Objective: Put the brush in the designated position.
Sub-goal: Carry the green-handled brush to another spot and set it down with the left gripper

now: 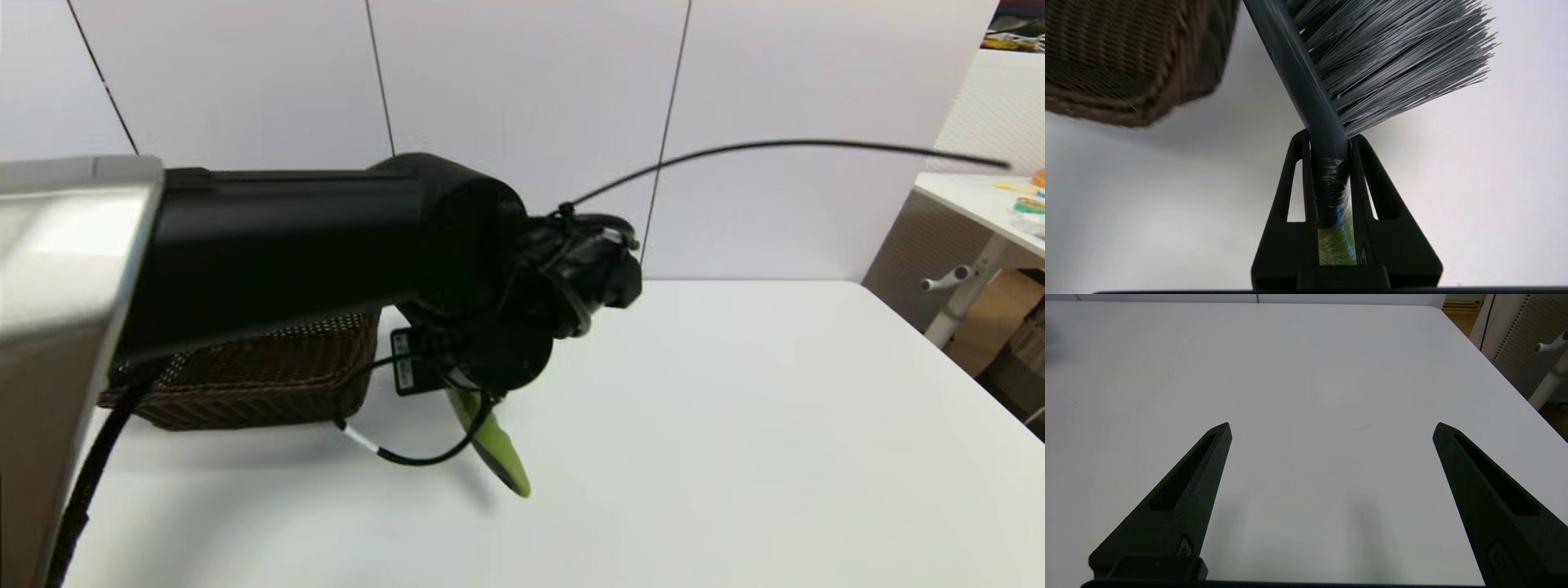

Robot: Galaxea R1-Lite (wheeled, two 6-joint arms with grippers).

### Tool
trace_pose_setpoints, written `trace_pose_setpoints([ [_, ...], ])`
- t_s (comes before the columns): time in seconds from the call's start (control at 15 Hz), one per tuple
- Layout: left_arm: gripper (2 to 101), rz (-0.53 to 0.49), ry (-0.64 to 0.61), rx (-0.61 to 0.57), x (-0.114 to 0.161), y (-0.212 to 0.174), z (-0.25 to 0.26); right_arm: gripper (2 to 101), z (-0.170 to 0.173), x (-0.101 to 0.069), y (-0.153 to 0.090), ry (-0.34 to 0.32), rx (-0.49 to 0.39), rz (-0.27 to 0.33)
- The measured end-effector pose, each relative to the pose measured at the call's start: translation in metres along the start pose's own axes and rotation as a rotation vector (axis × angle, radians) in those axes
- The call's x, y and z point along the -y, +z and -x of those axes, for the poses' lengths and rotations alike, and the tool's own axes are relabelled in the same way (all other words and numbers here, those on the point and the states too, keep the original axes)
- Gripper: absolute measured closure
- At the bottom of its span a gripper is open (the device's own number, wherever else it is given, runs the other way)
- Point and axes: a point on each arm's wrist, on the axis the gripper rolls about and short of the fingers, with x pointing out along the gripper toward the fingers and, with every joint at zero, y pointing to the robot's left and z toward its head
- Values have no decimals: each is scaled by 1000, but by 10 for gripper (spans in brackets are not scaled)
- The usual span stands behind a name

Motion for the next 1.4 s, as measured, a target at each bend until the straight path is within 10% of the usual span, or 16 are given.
trace_pose_setpoints([
  [1.4, 870, 640, -26, 485, -90, 163, -78, 50, 0, 0, 0, 0, 0, 0],
])
